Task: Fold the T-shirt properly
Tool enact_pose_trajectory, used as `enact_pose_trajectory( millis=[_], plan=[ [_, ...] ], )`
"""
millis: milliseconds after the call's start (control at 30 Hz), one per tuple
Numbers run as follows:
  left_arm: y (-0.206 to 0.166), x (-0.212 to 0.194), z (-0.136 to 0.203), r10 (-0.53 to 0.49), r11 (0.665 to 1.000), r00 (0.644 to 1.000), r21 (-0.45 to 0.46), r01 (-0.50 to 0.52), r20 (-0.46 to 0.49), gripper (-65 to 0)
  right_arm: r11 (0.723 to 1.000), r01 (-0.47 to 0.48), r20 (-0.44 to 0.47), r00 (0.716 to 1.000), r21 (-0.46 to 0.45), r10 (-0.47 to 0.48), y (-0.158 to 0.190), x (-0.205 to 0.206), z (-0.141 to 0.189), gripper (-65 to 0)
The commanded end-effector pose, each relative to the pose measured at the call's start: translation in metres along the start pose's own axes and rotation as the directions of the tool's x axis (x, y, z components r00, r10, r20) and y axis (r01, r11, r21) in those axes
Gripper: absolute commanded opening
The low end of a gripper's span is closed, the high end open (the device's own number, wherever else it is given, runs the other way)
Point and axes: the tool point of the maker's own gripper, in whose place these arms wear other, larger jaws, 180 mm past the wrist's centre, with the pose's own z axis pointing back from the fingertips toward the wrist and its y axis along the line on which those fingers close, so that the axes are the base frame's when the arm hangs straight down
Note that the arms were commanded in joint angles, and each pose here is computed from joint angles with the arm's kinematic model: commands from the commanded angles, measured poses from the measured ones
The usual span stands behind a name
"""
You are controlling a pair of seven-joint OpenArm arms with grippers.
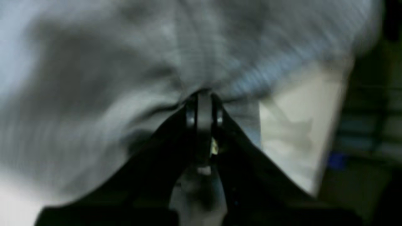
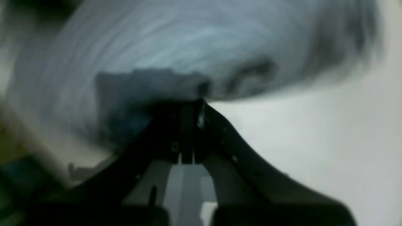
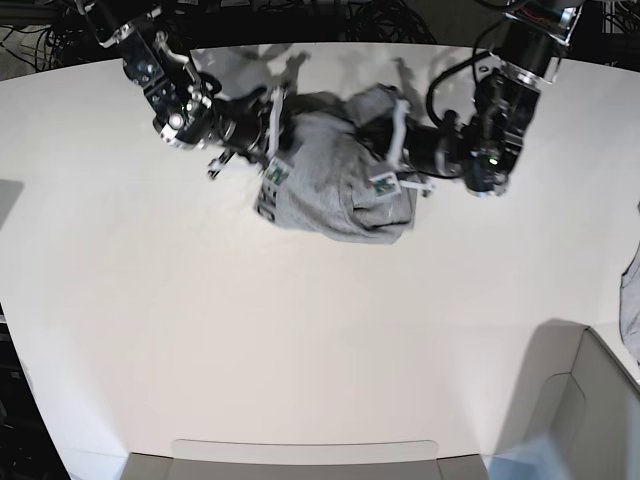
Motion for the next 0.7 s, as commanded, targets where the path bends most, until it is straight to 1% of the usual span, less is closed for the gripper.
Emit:
enact_pose_trajectory(
  millis=[0,67,167,300,367,433,500,533,600,633,667],
  plan=[
    [0.007,0.038,0.017,0.028,1.000,0.993,-0.004,-0.028,0.111,-65.0,0.999,-0.032,0.036,0.999,0.000,0.032,0.002,0.009,0.008,-65.0],
    [0.010,0.060,0.031,0.061,0.998,0.981,-0.012,-0.060,0.183,-65.0,0.999,-0.043,0.040,0.998,0.008,0.043,0.008,0.008,0.013,-65.0],
    [-0.002,0.085,0.049,0.087,0.996,0.956,-0.054,-0.075,0.281,-65.0,0.999,-0.052,0.042,0.998,-0.004,0.052,0.006,0.005,0.021,-65.0],
    [-0.023,0.101,0.068,0.093,0.993,0.926,-0.101,-0.060,0.365,-65.0,0.999,-0.043,0.051,0.998,-0.033,0.044,-0.001,0.004,0.031,-65.0],
    [-0.034,0.101,0.076,0.080,0.993,0.918,-0.115,-0.038,0.389,-65.0,0.997,-0.018,0.052,0.998,-0.075,0.022,-0.016,0.000,0.038,-65.0],
    [-0.047,0.093,0.086,0.045,0.992,0.911,-0.123,0.007,0.409,-65.0,0.990,0.027,0.069,0.997,-0.142,-0.017,-0.040,-0.001,0.048,-65.0],
    [-0.059,0.086,0.096,0.014,0.991,0.902,-0.127,0.046,0.431,-65.0,0.973,0.087,0.102,0.993,-0.216,-0.066,-0.068,0.000,0.062,-65.0],
    [-0.064,0.080,0.101,0.000,0.990,0.899,-0.129,0.063,0.439,-65.0,0.956,0.133,0.139,0.985,-0.263,-0.100,-0.086,0.003,0.072,-65.0],
    [-0.073,0.066,0.101,-0.034,0.985,0.904,-0.136,0.101,0.427,-65.0,0.921,0.204,0.200,0.969,-0.332,-0.142,-0.112,0.009,0.088,-65.0],
    [-0.081,0.056,0.097,-0.079,0.978,0.911,-0.146,0.149,0.404,-65.0,0.902,0.236,0.228,0.961,-0.361,-0.159,-0.124,0.011,0.096,-65.0],
    [-0.086,0.046,0.092,-0.133,0.968,0.917,-0.151,0.202,0.377,-65.0,0.894,0.245,0.244,0.957,-0.375,-0.160,-0.133,0.015,0.099,-65.0]
  ],
)
